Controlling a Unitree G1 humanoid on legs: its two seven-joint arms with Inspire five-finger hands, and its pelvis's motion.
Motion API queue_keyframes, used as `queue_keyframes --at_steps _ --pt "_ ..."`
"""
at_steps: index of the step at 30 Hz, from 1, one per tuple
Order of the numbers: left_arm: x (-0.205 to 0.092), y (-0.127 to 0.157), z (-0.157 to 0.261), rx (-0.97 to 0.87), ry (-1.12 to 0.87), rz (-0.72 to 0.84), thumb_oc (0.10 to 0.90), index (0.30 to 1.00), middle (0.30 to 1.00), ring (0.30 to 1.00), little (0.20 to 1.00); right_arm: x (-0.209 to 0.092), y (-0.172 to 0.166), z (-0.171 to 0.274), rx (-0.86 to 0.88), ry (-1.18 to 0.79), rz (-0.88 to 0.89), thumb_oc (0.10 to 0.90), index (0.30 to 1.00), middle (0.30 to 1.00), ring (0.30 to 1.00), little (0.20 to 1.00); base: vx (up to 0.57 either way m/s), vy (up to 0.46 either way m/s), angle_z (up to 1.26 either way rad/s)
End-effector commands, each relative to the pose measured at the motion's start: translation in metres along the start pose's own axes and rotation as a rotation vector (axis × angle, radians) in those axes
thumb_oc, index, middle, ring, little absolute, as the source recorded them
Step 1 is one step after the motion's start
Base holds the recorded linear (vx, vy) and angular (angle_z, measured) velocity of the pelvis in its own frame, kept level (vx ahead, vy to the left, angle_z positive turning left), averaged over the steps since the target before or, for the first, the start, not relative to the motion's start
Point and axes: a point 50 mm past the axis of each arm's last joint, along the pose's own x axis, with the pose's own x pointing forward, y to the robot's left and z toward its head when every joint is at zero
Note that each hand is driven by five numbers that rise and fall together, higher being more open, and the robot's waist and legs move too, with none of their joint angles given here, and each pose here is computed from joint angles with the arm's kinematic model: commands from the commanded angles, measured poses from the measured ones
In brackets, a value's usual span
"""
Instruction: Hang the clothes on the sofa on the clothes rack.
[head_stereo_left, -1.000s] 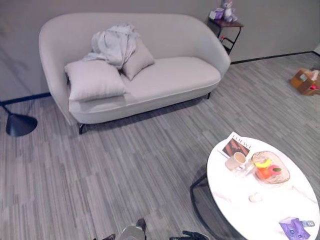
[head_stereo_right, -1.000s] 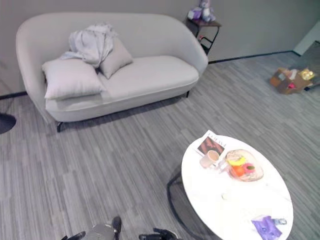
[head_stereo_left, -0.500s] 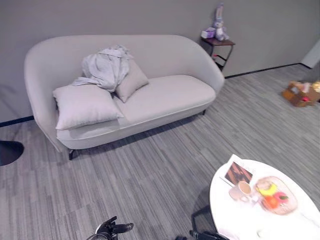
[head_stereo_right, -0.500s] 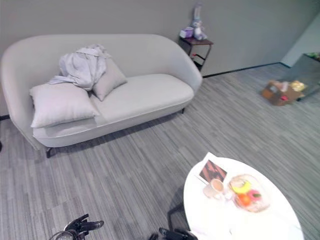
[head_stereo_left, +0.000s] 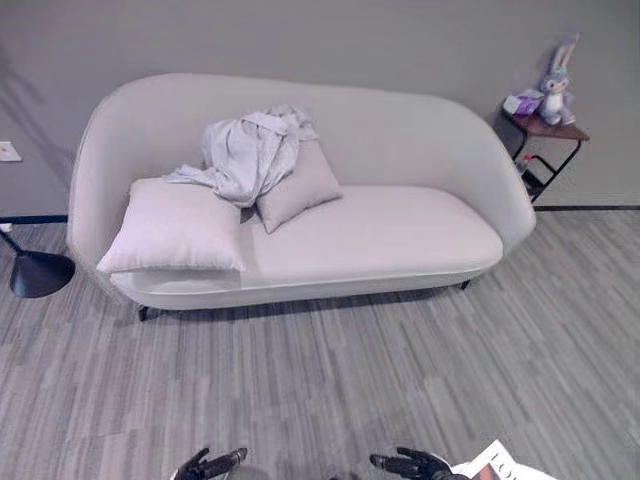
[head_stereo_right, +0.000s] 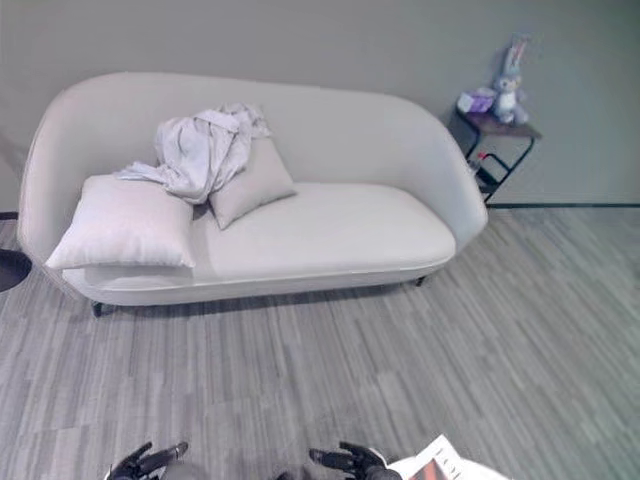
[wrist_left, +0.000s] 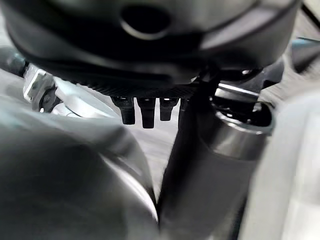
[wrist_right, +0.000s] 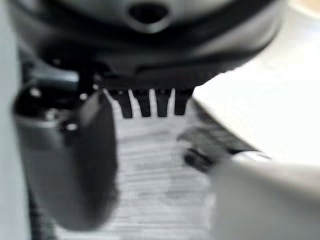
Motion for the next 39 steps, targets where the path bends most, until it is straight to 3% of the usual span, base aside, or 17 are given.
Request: queue_keyframes --at_steps 1,4,10,15,16,20,23,25,27,28,29,30,31,32,33,39 --pt "-0.001 -0.006 -0.006 0.009 0.008 0.016 0.8 0.9 0.9 0.9 0.9 -0.002 -0.024 0.023 0.06 -0.099 -0.077 0.8 0.9 0.9 0.9 0.9 0.34 0.163 -0.03" --pt "-0.004 -0.005 -0.02 -0.028 0.054 0.025 0.8 0.9 0.9 0.9 0.9 -0.002 -0.023 0.031 0.122 -0.145 -0.086 0.8 0.9 0.9 0.9 0.9 0.43 0.202 -0.02" --pt "-0.011 0.01 -0.044 -0.268 0.145 0.128 0.8 0.9 0.9 0.9 0.9 0.0 -0.005 0.041 0.175 -0.189 -0.055 0.8 0.9 0.9 0.9 0.9 0.47 0.195 -0.26" --pt "-0.006 0.016 -0.024 -0.151 0.065 0.14 0.8 0.9 0.9 0.9 0.9 -0.004 0.005 0.059 0.138 -0.288 -0.035 0.8 0.9 0.9 0.9 0.9 0.36 0.289 -0.18" --pt "-0.003 0.011 -0.01 -0.045 0.011 0.1 0.8 0.9 0.9 0.9 0.9 -0.006 0.005 0.073 0.124 -0.342 -0.028 0.8 0.9 0.9 0.9 0.9 0.38 0.494 -0.26" --pt "0.0 0.007 0.005 0.082 -0.025 0.064 0.8 0.9 0.9 0.9 0.9 -0.017 0.022 0.116 0.111 -0.513 0.047 0.8 0.9 0.9 0.9 0.9 0.26 0.351 -0.08" --pt "0.001 0.0 0.012 0.089 -0.062 0.047 0.8 0.9 0.9 0.9 0.9 -0.034 0.03 0.138 -0.048 -0.645 0.051 0.8 0.9 0.9 0.9 0.9 0.18 0.051 0.37" --pt "0.0 -0.018 0.019 0.116 -0.119 0.001 0.8 0.9 0.9 0.9 0.9 -0.065 0.011 0.161 -0.225 -0.857 -0.101 0.8 0.9 0.9 0.9 0.9 0.19 -0.07 1.0" --pt "-0.001 -0.024 0.016 0.136 -0.115 -0.013 0.8 0.9 0.9 0.9 0.9 -0.074 0.005 0.164 -0.263 -0.906 -0.149 0.8 0.9 0.9 0.9 0.9 0.12 -0.051 0.98" --pt "-0.001 -0.027 0.012 0.159 -0.097 -0.023 0.8 0.9 0.9 0.9 0.9 -0.084 0.002 0.171 -0.332 -0.969 -0.188 0.8 0.9 0.9 0.9 0.9 0.13 -0.027 1.27" --pt "-0.002 -0.029 0.006 0.134 -0.08 -0.005 0.8 0.9 0.9 0.9 0.9 -0.107 0.0 0.174 -0.512 -1.088 -0.267 0.8 0.9 0.9 0.9 0.9 0.15 -0.043 0.93" --pt "-0.003 -0.027 0.003 0.126 -0.076 0.008 0.8 0.9 0.9 0.9 0.9 -0.115 0.0 0.176 -0.628 -1.127 -0.298 0.8 0.9 0.9 0.9 0.9 0.07 -0.041 1.32" --pt "-0.003 -0.027 0.002 0.125 -0.074 0.008 0.8 0.9 0.9 0.9 0.9 -0.115 0.0 0.175 -0.631 -1.126 -0.298 0.8 0.9 0.9 0.9 0.9 0.09 -0.065 0.94" --pt "-0.006 -0.02 -0.015 0.105 -0.027 0.025 0.8 0.9 0.9 0.9 0.9 -0.135 0.003 0.181 -0.911 -1.231 -0.353 0.8 0.9 0.9 0.9 0.9 0.08 -0.062 0.97" --pt "-0.007 -0.017 -0.021 0.104 -0.013 0.03 0.8 0.9 0.9 0.9 0.9 -0.143 0.006 0.183 -1.01 -1.275 -0.356 0.8 0.9 0.9 0.9 0.9 0.08 -0.063 0.27" --pt "-0.013 0.0 -0.043 0.041 0.055 0.081 0.8 0.9 0.9 0.9 0.9 -0.161 0.018 0.178 -1.274 -1.365 -0.323 0.8 0.9 0.9 0.9 0.9 0.06 -0.033 -0.08"
